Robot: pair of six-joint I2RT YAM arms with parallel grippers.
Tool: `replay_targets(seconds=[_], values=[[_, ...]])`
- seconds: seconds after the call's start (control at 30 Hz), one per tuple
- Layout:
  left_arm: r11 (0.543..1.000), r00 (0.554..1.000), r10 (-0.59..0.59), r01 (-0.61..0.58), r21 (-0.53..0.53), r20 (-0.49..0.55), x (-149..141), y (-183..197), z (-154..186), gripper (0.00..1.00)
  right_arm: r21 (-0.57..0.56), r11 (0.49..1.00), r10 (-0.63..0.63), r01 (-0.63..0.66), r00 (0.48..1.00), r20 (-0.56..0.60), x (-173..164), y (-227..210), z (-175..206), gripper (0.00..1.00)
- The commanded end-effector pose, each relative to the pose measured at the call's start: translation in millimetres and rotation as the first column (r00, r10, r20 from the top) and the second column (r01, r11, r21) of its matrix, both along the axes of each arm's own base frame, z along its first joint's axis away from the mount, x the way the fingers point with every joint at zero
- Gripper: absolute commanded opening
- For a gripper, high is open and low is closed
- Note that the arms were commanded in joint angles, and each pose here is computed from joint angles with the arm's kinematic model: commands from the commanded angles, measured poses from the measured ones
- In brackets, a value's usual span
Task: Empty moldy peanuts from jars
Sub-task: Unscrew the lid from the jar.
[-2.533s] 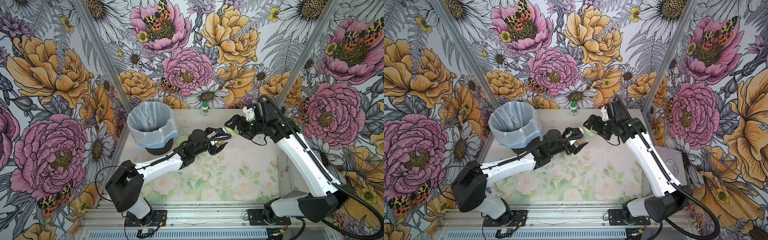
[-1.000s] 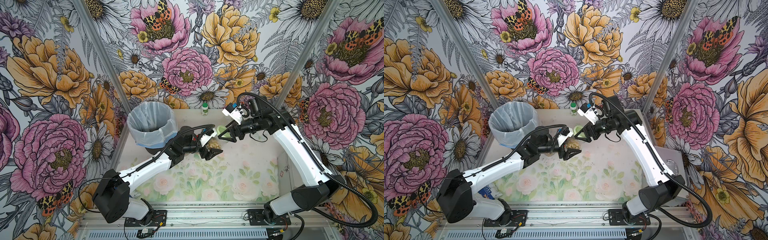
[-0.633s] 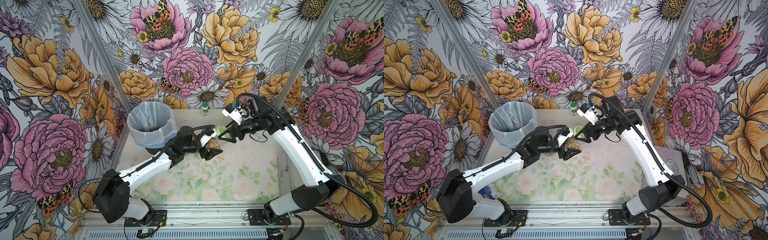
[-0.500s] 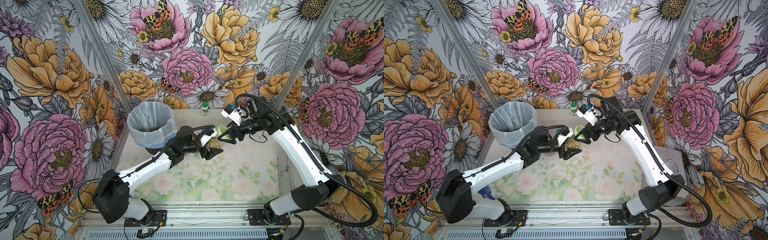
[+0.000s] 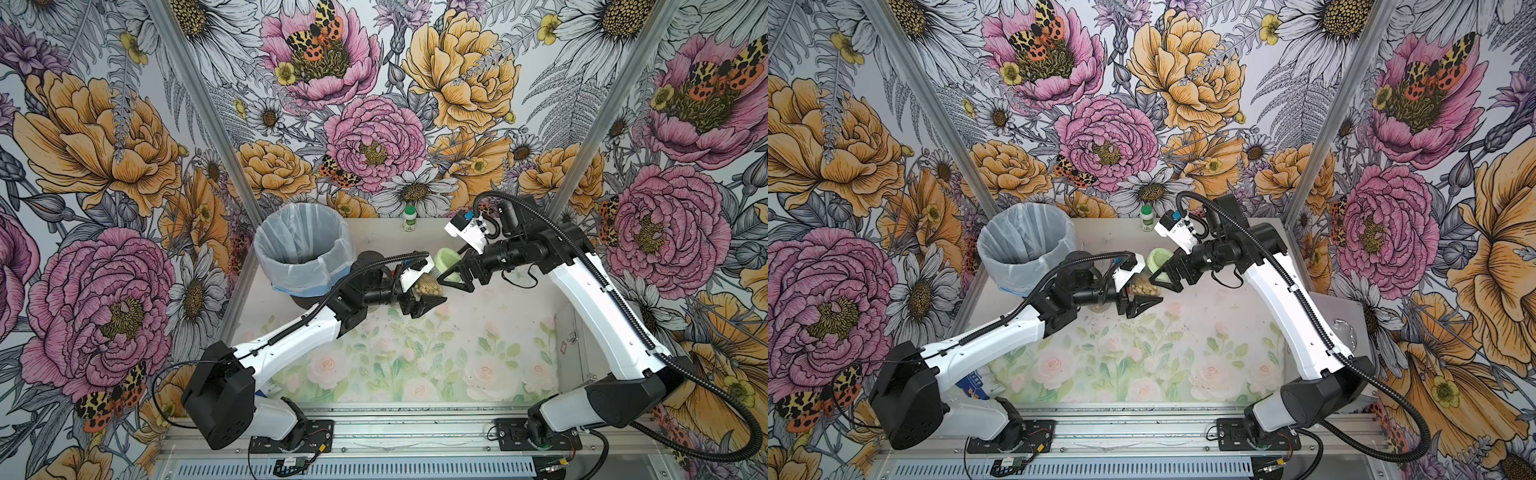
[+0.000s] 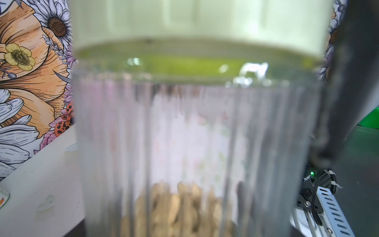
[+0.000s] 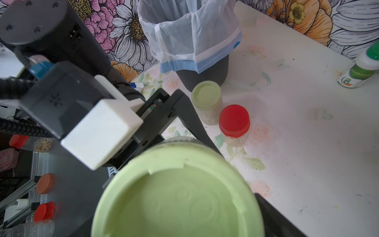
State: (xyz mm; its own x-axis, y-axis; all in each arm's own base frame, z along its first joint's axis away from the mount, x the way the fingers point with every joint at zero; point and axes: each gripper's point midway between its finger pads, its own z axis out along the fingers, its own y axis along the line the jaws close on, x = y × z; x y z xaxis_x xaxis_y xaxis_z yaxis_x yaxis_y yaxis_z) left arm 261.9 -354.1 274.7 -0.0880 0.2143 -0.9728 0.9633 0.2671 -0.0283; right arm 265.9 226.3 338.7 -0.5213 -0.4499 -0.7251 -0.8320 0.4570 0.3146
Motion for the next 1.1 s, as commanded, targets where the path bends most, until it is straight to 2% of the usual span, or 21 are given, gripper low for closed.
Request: replay_targets(seconds=[0.0, 0.3, 0.43, 0.6, 0.7, 0.77, 0.83, 0.87, 0.97, 1.07], values=[[0.992, 0.984, 0.03, -0.007, -0.13, 0.176, 3, 5, 68, 0.35, 0.008, 0.999, -0.037, 0.037, 0.998, 0.045, -3, -8, 8, 0.98], [0.991, 0.978, 0.079, -0.055, -0.126, 0.193, 14, 7, 68, 0.34, 0.037, 0.998, -0.052, 0.05, 0.998, 0.045, -19, -15, 8, 0.99], [0.986, 0.966, 0.142, -0.118, -0.118, 0.214, 26, 11, 69, 0.35, 0.031, 0.992, -0.125, 0.123, 0.992, 0.037, -25, -31, 1, 0.99], [0.971, 0.943, 0.231, -0.208, -0.115, 0.241, 39, 19, 68, 0.35, 0.135, 0.956, -0.264, 0.259, 0.964, 0.025, -28, -47, 15, 0.98], [0.965, 0.932, 0.259, -0.242, -0.097, 0.254, 43, 21, 64, 0.35, 0.204, 0.873, -0.423, 0.443, 0.896, -0.136, -13, -51, 35, 0.97], [0.959, 0.921, 0.282, -0.27, -0.084, 0.267, 46, 24, 60, 0.35, 0.214, 0.789, -0.501, 0.576, 0.805, -0.319, -1, -50, 42, 0.95], [0.956, 0.914, 0.293, -0.288, -0.06, 0.279, 49, 25, 55, 0.36, 0.17, 0.697, -0.577, 0.697, 0.685, -0.445, 14, -51, 36, 0.91], [0.951, 0.906, 0.305, -0.306, -0.042, 0.293, 52, 26, 52, 0.36, 0.155, 0.665, -0.595, 0.731, 0.644, -0.481, 16, -50, 35, 0.91], [0.935, 0.884, 0.334, -0.355, 0.006, 0.327, 62, 30, 44, 0.35, 0.131, 0.621, -0.614, 0.772, 0.584, -0.53, 22, -46, 36, 0.9], [0.93, 0.879, 0.343, -0.368, 0.015, 0.33, 64, 30, 42, 0.35, 0.12, 0.608, -0.635, 0.785, 0.571, -0.521, 32, -46, 41, 0.91]])
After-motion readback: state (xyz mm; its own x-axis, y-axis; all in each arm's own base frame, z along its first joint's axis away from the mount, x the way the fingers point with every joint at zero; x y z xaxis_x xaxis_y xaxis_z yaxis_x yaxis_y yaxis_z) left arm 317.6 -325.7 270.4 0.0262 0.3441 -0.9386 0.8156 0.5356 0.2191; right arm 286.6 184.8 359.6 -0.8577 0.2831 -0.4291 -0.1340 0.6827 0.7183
